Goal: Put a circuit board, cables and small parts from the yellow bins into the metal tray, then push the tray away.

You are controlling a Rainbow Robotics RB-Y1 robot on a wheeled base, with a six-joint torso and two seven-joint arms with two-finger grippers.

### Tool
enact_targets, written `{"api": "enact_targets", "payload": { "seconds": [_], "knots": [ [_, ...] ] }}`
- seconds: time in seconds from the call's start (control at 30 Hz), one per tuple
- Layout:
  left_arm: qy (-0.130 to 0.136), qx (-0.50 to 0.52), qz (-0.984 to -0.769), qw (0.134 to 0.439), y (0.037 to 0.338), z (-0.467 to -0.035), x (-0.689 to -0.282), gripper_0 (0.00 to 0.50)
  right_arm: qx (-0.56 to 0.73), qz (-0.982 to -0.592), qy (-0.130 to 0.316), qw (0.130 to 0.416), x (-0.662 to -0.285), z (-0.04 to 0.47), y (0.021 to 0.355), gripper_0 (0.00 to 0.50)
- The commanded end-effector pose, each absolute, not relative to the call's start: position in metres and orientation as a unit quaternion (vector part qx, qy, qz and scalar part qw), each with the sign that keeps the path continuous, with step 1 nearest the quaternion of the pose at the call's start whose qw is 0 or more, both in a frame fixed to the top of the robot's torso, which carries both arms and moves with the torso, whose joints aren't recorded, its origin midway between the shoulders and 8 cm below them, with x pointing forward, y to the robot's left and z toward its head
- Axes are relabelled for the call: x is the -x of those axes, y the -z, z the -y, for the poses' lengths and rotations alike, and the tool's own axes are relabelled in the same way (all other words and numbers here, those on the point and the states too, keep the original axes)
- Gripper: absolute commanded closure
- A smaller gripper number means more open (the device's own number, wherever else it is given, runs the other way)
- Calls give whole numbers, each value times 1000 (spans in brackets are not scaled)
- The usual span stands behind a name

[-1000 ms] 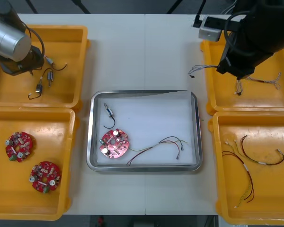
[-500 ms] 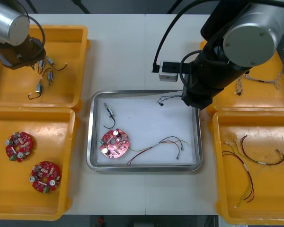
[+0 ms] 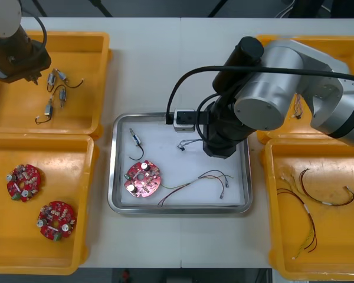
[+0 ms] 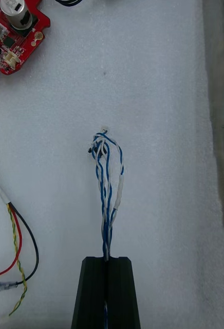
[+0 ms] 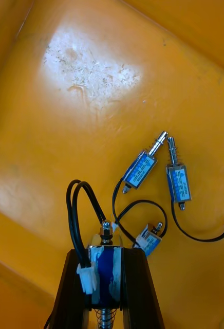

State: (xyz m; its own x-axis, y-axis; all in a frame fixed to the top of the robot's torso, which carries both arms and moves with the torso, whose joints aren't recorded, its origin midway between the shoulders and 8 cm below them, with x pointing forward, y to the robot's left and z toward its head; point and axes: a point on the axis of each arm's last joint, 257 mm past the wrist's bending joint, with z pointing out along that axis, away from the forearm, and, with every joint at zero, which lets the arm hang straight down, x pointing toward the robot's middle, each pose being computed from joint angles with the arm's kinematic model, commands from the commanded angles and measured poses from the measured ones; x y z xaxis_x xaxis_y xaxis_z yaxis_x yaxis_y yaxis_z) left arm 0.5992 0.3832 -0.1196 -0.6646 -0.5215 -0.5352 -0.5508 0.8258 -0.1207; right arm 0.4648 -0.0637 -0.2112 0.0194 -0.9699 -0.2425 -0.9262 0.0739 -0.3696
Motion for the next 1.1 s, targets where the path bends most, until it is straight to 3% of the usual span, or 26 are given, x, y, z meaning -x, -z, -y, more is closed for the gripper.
{"api": "enact_targets", "payload": {
  "seconds": [0.03,0.17,0.2,0.27,0.3,0.33,0.37,0.4,0.77,0.93,1.1],
  "knots": [
    [-12,255,-915,313,55,-383,-599,500,685,-693,36,221,-462,47,226,500],
    [-2,248,-922,297,52,-370,-588,500,680,-696,27,230,-465,40,228,500],
    [0,243,-925,293,51,-365,-585,500,680,-694,25,234,-466,38,228,478],
    [1,240,-928,284,51,-355,-578,500,681,-691,22,241,-468,34,226,312],
    [4,244,-929,279,52,-350,-574,500,681,-690,21,244,-468,32,225,167],
    [7,245,-929,277,52,-345,-572,500,681,-690,20,245,-468,33,225,84],
    [9,247,-929,274,53,-340,-569,500,680,-690,21,248,-469,33,224,21],
    [12,246,-930,274,53,-336,-568,500,680,-690,21,248,-470,34,224,0],
    [51,243,-926,284,55,-277,-545,500,677,-692,30,250,-472,55,215,0],
    [50,235,-929,282,54,-267,-536,500,671,-695,44,256,-481,68,211,0],
    [51,229,-930,283,52,-260,-532,500,656,-716,22,239,-475,81,198,0]
  ]
}}
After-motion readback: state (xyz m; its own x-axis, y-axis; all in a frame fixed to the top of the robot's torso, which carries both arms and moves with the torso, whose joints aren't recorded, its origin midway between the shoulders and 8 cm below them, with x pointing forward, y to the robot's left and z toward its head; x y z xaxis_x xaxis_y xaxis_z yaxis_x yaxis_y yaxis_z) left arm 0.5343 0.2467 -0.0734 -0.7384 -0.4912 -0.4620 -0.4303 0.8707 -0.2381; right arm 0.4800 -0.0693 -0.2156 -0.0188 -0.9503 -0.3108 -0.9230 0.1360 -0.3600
